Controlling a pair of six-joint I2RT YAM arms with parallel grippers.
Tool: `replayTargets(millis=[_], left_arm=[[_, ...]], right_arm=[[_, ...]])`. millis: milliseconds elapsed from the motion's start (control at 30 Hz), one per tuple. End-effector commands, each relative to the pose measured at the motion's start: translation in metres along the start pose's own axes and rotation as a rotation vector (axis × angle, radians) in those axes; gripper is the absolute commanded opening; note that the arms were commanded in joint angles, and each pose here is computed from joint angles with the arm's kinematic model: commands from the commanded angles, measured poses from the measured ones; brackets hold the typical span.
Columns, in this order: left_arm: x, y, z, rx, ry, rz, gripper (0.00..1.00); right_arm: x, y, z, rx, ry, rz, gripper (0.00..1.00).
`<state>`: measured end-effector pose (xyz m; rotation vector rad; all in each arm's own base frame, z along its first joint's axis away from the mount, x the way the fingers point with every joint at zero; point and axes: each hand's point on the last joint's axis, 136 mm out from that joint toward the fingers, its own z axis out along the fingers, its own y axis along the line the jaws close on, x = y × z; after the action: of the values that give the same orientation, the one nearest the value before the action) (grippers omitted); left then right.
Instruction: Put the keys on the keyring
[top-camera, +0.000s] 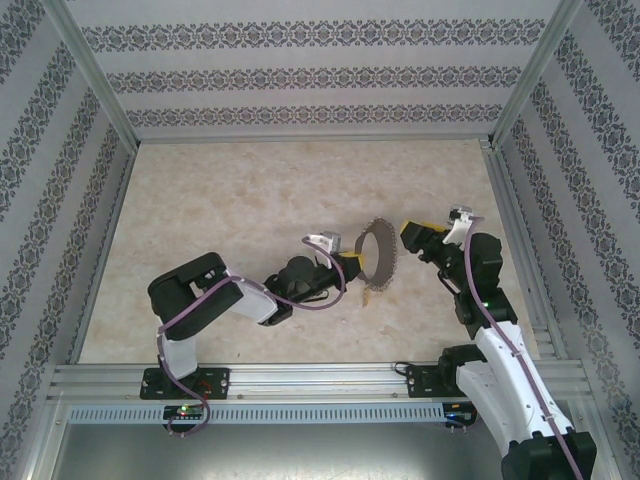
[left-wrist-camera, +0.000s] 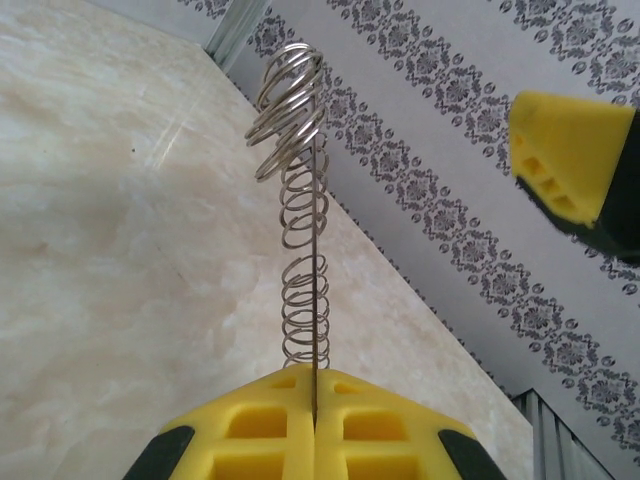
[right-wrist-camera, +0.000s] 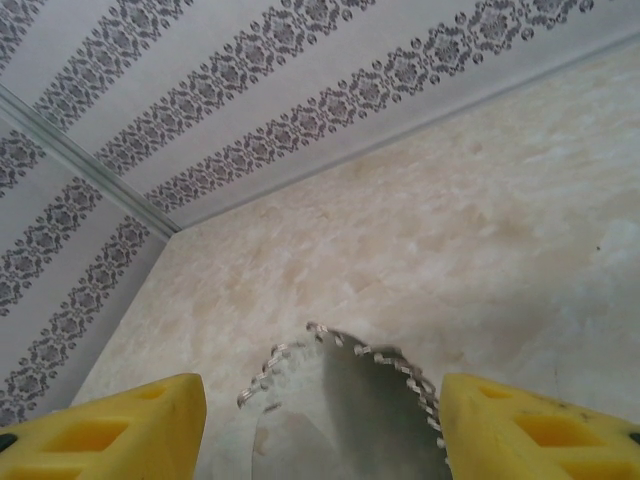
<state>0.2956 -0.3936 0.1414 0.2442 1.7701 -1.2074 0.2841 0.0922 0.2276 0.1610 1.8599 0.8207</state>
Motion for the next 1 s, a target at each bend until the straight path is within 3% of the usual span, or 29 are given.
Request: replayTargets(millis=[0,500,967], left_arm=[[-0.037,-0.014,0.009,0.084,-0.139,-0.024,0.0],[-0.049,0.042,0.042,0.041,-0.187,-0.107,0.0],[-0.054,0.101,0.062,-0.026,-0.216,-0.189,0.0]], right_arm=[[0.017,-0.001,-0.001,-0.022,0.056,0.046,0.63],[0.058,-0.012,0.003,0.012,0.197,0.159,0.63],[0.103,-0.042,0.014,0.199,0.371,0.223,0.63]])
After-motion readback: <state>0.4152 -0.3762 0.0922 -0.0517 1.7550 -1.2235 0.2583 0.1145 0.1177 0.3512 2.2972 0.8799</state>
